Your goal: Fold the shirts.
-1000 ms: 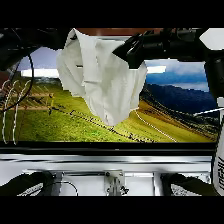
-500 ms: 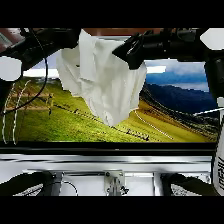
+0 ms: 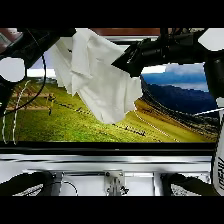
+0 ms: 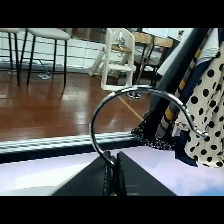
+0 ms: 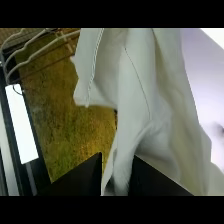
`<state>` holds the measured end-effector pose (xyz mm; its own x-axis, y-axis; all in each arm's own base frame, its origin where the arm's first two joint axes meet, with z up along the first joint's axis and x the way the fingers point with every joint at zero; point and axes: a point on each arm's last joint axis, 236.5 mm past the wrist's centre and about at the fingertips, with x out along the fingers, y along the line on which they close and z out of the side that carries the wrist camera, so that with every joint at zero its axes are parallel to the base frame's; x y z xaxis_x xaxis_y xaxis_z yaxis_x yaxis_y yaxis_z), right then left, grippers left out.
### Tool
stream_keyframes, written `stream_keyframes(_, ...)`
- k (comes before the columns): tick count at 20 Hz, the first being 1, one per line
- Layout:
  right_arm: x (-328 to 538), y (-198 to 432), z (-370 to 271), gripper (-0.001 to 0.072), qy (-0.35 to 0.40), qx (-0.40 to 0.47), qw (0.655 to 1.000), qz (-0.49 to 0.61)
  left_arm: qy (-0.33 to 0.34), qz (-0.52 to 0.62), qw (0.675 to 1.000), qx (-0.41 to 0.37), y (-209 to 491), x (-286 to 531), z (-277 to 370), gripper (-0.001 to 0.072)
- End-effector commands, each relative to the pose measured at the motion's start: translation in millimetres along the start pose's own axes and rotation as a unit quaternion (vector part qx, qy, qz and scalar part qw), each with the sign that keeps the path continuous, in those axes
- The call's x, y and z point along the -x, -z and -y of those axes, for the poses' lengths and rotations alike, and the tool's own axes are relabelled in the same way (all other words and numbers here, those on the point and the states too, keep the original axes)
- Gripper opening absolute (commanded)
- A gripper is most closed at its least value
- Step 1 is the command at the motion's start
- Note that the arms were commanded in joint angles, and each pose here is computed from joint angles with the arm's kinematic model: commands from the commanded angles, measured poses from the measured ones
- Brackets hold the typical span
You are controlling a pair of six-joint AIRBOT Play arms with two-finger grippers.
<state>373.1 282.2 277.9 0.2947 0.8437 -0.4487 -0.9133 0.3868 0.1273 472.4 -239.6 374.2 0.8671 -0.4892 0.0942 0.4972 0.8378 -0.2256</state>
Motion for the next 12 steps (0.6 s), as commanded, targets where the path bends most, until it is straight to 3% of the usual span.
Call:
stream_keyframes(1,1,20,6,0.0307,0.012,-0.002,0.999,-0.042,0.001,0.006,1.0,0.006,-3,0,1,0.0062)
stream_keyframes(6,0,16,16,0.0286,0.033,0.001,0.999,-0.034,0.004,0.006,1.0,0.007,-3,0,5,0.0062)
stream_keyframes(8,1,14,26,0.0186,0.052,0.005,0.998,-0.029,0.008,0.005,1.0,0.007,-2,0,8,0.0062)
stream_keyframes(9,1,13,28,0.0177,0.058,0.006,0.998,-0.027,0.011,0.004,1.0,0.007,-1,0,12,0.0062)
stream_keyframes(10,1,12,29,0.0074,0.059,0.008,0.998,-0.025,0.011,0.004,1.0,0.007,-1,0,12,0.0061)
stream_keyframes(12,1,14,31,0.007,0.063,0.009,0.998,-0.03,0.011,0.004,1.0,0.006,-1,0,11,0.0062)
